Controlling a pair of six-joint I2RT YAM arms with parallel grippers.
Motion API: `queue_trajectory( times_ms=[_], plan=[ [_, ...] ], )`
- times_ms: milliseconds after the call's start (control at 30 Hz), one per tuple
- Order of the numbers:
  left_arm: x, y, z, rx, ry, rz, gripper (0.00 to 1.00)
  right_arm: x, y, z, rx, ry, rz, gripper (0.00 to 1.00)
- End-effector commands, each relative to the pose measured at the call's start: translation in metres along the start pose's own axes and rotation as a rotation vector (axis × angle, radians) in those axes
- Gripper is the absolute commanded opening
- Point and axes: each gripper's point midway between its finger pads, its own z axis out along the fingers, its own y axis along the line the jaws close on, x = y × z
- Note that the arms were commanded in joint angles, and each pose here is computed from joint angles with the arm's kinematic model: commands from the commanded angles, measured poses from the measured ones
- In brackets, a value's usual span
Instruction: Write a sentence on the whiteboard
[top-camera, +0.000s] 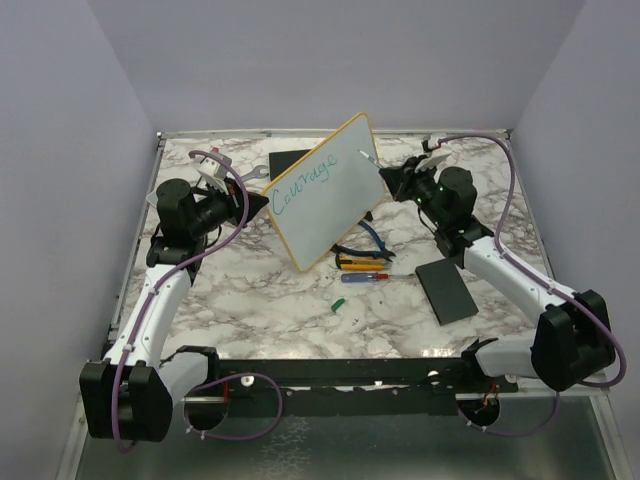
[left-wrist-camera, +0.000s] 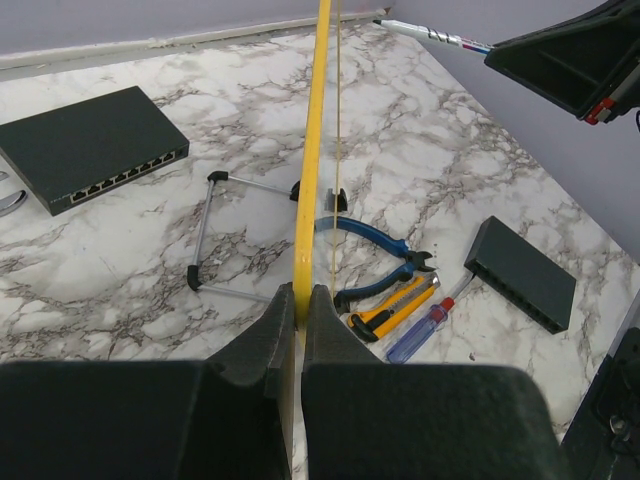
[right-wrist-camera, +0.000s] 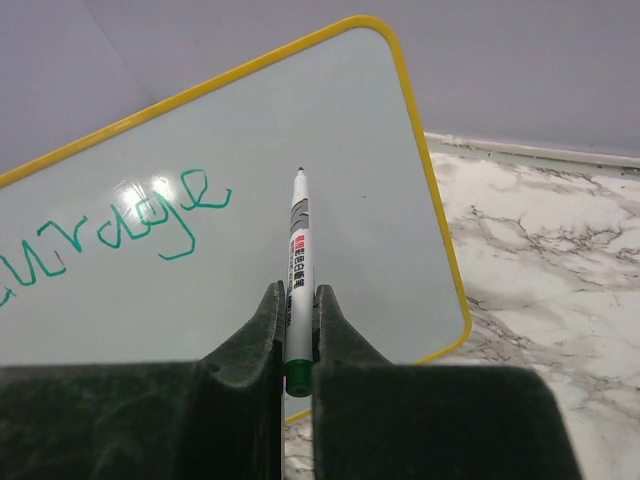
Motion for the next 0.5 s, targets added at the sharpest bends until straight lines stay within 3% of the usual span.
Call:
queue_trajectory(
  times_ms=[0,467],
  plan=[
    [-0.007,0.0,-0.004,-0.009,-0.034,0.045,0.0,-0.004,0.009,0.003,-0.11,-0.001,0.021,0.01],
    [-0.006,0.0,-0.002,-0.005,-0.027,0.043,0.0,-0.006,0.017,0.017,-0.19,-0.013,0.016,0.01]
  ],
)
